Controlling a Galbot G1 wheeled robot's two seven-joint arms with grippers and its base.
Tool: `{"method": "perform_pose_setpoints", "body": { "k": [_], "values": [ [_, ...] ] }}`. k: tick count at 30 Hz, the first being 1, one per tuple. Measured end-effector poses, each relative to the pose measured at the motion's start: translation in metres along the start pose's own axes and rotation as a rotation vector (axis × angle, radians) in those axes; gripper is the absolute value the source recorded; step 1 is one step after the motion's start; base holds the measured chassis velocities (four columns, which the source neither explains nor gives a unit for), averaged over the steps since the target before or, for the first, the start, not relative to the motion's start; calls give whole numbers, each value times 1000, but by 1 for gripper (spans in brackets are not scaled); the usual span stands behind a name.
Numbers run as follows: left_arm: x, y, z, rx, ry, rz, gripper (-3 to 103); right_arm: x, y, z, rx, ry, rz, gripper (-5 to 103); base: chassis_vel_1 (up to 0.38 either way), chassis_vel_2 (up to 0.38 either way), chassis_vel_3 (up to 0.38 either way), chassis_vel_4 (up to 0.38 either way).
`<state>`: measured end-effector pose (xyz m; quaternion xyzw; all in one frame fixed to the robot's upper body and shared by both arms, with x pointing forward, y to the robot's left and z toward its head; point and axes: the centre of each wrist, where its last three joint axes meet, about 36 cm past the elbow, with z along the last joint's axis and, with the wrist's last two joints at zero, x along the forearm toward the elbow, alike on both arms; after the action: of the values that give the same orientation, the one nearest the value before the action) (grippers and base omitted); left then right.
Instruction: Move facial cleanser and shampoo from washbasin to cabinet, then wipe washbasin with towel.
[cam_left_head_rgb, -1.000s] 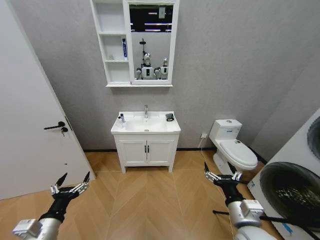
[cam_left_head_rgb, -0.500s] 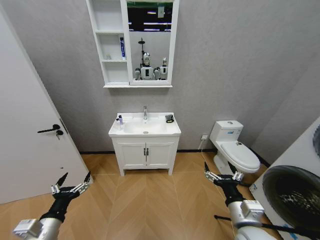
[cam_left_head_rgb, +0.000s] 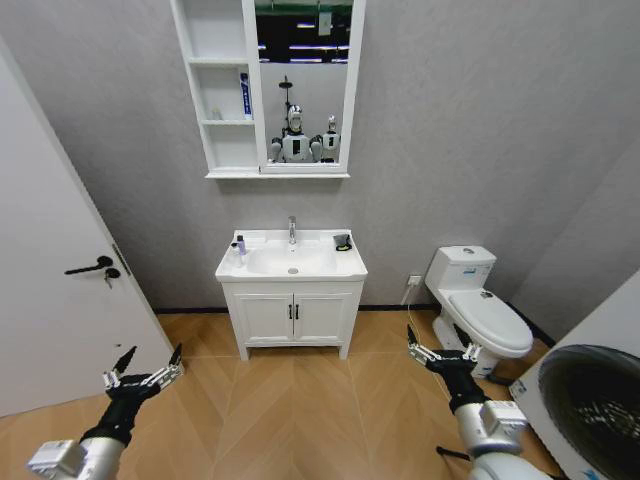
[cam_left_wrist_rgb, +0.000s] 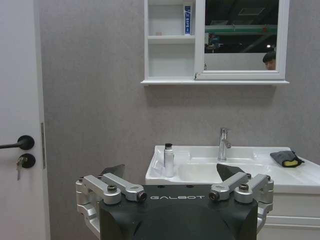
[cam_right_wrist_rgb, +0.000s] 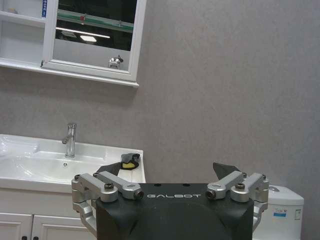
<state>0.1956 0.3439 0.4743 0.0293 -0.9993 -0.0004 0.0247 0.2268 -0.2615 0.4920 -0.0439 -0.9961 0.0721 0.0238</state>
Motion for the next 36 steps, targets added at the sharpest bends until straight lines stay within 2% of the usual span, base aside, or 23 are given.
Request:
{"method": "perform_pose_setpoints", "body": {
  "k": [36],
  "values": [
    [-1, -9, 9, 15, 16, 8, 100, -4, -1, 11, -1, 14, 0, 100, -208, 203, 215, -206]
  ]
}}
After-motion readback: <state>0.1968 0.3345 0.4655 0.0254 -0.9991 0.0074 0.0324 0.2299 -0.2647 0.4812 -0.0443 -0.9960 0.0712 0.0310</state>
